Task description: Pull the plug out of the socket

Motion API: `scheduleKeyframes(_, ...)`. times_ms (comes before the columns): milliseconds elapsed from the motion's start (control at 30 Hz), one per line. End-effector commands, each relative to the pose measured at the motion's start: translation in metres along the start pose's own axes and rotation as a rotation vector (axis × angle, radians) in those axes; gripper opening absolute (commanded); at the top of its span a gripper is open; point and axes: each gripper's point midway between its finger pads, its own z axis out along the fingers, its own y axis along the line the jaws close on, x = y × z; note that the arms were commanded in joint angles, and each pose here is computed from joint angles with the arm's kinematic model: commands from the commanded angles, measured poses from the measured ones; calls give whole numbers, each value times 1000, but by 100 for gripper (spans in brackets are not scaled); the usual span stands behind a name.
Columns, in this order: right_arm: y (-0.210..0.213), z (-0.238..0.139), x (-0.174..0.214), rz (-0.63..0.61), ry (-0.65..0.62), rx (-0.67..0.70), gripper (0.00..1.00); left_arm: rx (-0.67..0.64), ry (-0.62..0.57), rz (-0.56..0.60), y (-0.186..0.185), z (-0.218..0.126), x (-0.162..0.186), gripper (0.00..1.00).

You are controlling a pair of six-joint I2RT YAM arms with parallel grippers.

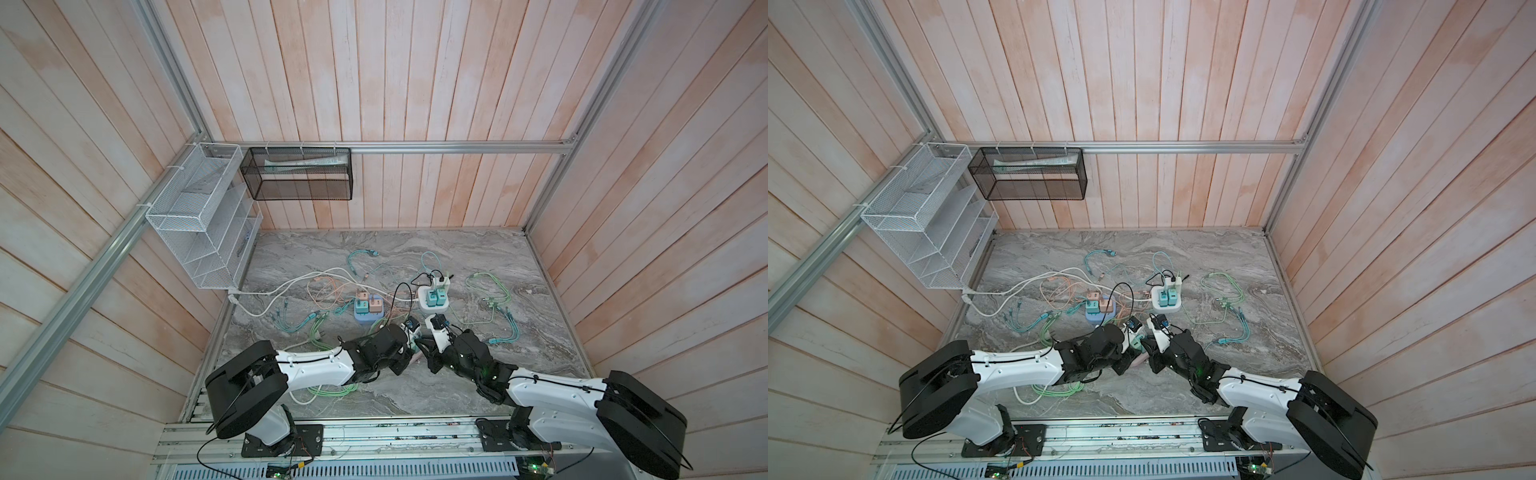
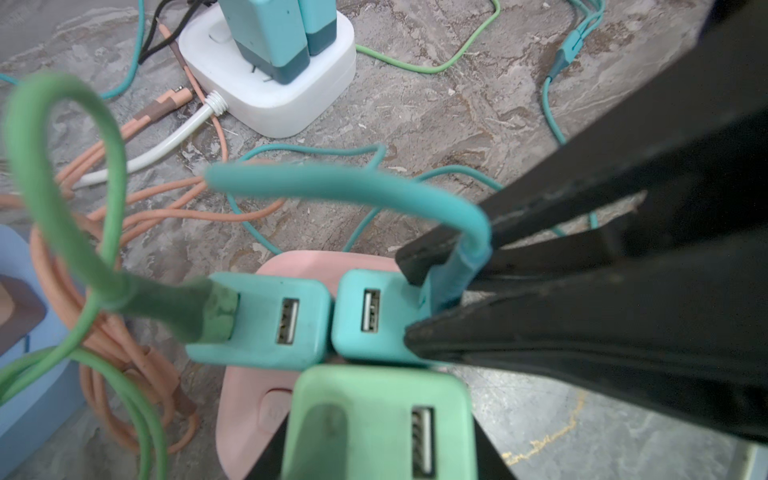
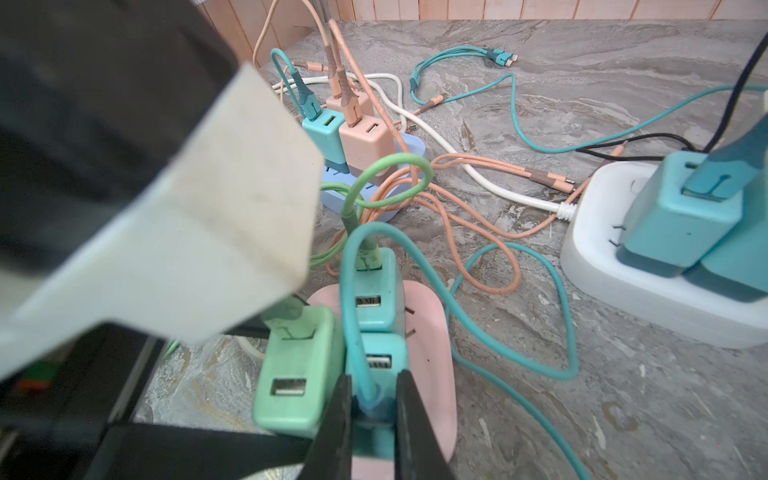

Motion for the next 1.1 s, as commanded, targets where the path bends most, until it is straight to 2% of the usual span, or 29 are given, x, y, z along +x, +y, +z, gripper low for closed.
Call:
scheduleKeyframes(0,3,-3,55,24,206,-20,3,-38,-150,-5,4,-9,-35,3)
scheduleKeyframes(200,5,1,45,61,177,-15,5,-63,-146,-38,15,-19,-21,3)
scheduleKeyframes(467,7,8,35,82,133,-23,16,-31,-235,-74,17,-41,-20,3)
scheduleKeyframes(833,-4,16,24,101,110,57,17,-93,-287,-202,43,-63,4,6)
scheduleKeyframes(1067,-13,18,28,109,119,105,17,-71,-328,-252,44,-70,12,10)
